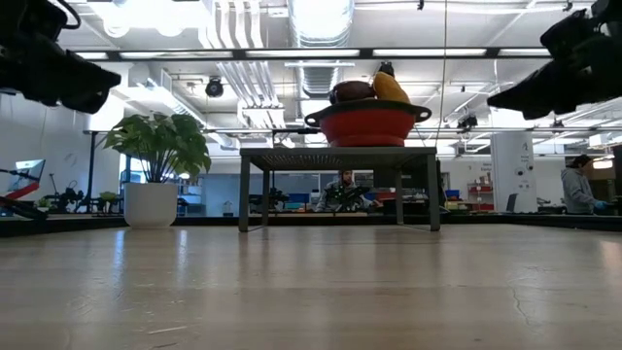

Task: Pick & Place Fruit
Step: Return to Home Position

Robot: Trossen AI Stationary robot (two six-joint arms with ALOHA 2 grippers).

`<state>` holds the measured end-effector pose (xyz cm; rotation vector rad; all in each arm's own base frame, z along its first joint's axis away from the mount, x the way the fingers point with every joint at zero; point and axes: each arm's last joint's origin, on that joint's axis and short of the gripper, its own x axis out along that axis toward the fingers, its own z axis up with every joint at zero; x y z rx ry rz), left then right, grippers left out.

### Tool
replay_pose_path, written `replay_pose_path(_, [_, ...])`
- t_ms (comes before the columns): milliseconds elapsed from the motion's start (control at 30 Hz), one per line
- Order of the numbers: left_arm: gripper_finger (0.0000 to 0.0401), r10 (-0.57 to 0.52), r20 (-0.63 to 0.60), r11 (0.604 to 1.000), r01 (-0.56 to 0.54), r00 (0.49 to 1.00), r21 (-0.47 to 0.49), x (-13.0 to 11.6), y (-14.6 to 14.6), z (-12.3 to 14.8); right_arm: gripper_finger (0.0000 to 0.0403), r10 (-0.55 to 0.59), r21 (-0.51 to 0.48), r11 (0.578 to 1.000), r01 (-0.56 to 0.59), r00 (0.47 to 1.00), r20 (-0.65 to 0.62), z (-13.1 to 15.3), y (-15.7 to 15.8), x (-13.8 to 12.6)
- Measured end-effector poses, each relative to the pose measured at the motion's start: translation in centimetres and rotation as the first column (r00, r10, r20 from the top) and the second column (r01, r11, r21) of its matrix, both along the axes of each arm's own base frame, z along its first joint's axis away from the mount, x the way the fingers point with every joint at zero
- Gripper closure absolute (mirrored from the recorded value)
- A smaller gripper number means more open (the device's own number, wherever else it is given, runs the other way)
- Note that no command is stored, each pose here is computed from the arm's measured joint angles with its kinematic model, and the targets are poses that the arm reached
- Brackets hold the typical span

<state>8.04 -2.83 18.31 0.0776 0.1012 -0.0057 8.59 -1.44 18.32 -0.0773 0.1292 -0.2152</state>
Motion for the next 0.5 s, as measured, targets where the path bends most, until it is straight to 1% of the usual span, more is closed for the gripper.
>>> replay_pose_path(133, [0.0396, 0.006, -0.019, 1.000, -0.006, 1.000, -0.007, -0.02, 0.02, -0.20, 0.0394, -0.001, 0.012, 1.000, 0.001, 1.000, -0.017, -0.38, -0.01, 0.05])
replay_pose_path(200, [0.0396, 0.017, -0.019, 1.000, -0.017, 1.000, -0.023, -0.02, 0.05, -0.20, 0.0394, -0.009, 0.033, 0.999, 0.010, 1.000, -0.013, -0.43, -0.02, 0.08])
replay_pose_path(333, [0.0396, 0.028, -0.036, 0.997, -0.030, 0.999, -0.075, -0.05, 0.07, -0.39, 0.0394, -0.076, 0.083, 0.994, 0.076, 0.997, -0.004, -0.51, -0.20, 0.05])
replay_pose_path(500, [0.0396, 0.031, -0.067, 0.997, -0.035, 0.997, -0.064, -0.09, 0.10, -0.76, 0.0394, -0.082, 0.030, 0.996, 0.082, 0.996, -0.019, -0.62, -0.24, 0.07])
